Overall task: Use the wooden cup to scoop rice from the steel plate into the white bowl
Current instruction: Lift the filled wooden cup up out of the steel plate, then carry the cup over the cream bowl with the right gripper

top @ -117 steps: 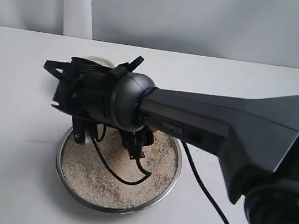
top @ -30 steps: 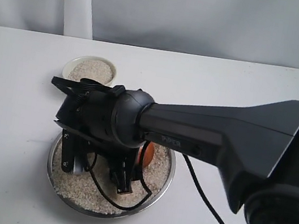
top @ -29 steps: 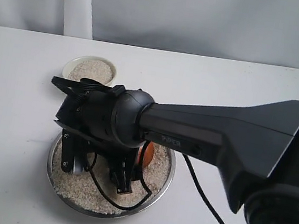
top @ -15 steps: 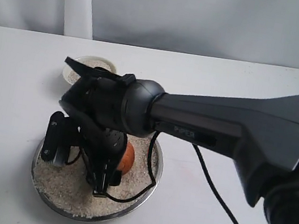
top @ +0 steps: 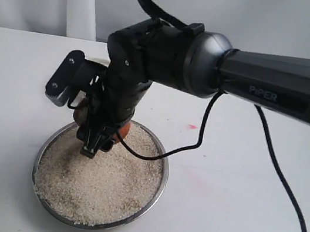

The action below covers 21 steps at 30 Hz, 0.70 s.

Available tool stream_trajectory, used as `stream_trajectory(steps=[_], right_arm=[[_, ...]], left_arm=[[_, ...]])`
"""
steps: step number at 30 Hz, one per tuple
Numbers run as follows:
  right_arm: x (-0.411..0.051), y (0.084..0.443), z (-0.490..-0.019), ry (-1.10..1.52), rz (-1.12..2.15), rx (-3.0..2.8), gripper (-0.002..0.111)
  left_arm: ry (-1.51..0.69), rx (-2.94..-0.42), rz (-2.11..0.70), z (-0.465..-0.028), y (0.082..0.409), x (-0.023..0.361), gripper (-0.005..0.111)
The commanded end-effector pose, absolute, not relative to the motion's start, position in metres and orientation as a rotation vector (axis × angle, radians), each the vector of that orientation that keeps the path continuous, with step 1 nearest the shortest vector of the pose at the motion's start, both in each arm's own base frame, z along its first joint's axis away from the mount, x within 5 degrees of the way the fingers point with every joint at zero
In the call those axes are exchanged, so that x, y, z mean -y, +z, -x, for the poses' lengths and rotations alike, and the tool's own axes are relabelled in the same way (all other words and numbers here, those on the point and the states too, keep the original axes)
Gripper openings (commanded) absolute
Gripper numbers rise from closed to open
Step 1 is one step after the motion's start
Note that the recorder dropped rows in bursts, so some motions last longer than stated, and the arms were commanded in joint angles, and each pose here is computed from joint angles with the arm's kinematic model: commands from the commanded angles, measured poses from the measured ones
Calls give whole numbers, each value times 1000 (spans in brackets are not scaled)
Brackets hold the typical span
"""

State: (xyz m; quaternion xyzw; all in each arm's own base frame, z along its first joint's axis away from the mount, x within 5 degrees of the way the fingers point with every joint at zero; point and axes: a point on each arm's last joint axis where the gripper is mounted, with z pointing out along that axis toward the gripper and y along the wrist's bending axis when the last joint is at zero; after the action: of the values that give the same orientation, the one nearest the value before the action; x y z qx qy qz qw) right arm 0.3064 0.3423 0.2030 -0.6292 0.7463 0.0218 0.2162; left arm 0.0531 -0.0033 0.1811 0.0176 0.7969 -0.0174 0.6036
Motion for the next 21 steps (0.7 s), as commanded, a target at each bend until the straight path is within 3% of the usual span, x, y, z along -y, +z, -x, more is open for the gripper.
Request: stream_trajectory(steps=[1,21], right_arm=[[-342,235,-308,129,1630,-1980,0],[-354,289,-320,185,1403,-1818,0]], left_arm=[[-44,-1830,-45,-53,182,4,0],[-44,-1830,-46,-53,182,4,0]])
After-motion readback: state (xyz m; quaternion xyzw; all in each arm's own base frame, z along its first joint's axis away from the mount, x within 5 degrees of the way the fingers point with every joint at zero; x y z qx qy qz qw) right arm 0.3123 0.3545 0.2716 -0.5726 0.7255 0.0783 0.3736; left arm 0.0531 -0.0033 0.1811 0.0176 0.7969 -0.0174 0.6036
